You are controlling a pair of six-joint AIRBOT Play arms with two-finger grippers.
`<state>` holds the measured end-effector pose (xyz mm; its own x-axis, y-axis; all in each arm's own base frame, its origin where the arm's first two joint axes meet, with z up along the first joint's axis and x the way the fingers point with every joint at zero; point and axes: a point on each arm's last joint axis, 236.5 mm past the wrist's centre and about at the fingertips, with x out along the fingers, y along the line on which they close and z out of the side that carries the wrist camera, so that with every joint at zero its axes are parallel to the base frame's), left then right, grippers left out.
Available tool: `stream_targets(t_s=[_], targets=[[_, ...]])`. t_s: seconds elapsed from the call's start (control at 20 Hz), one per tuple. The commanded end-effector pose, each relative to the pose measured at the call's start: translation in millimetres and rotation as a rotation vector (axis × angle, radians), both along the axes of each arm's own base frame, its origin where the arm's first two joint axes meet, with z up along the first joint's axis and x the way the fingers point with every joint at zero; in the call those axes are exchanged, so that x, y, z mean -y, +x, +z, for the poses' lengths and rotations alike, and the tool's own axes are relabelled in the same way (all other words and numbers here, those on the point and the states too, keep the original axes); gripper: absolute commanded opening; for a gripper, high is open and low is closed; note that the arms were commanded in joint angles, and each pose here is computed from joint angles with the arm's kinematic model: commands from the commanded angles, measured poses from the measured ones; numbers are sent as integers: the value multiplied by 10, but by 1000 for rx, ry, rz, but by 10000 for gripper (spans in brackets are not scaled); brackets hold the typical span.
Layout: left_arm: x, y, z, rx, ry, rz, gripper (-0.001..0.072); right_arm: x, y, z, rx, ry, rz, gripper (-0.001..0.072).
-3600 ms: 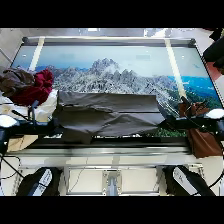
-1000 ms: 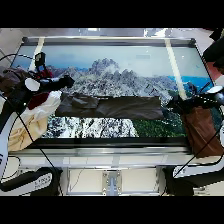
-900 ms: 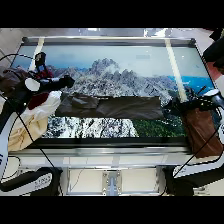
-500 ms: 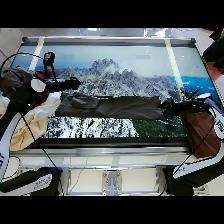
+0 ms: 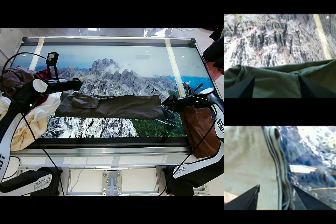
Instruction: Fold the shirts.
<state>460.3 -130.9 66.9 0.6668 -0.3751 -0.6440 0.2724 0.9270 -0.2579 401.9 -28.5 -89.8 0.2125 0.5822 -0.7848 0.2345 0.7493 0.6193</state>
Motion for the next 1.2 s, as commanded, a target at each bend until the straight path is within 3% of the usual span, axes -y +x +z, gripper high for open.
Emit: stream_targets(t_s=[0.0,0.65,0.7,0.75,0.8,0.85,0.95,1.0,1.15], targets=[[2,2,4,2,1,-1,608,52,-20,-26,-16,-25,1,491],[2,2,4,2,1,-1,608,-585,-65,-245,-70,21,136,468],[6,0,4,1,0,-2,607,-701,-72,-177,-68,61,151,324],[15,-5,0,0,0,-4,607,-841,-97,-57,-49,124,187,124],[32,-22,-13,-8,0,-10,603,-966,-132,103,-28,194,227,15],[77,-62,-52,-27,2,-26,478,-1073,-166,291,-5,259,257,11],[229,-187,-211,-91,7,-77,49,-1149,-207,613,38,297,289,10],[345,-269,-326,-132,12,-112,15,-1152,-222,767,67,289,307,11],[781,-538,-707,-244,36,-232,15,-1142,-186,1316,169,234,303,11]])
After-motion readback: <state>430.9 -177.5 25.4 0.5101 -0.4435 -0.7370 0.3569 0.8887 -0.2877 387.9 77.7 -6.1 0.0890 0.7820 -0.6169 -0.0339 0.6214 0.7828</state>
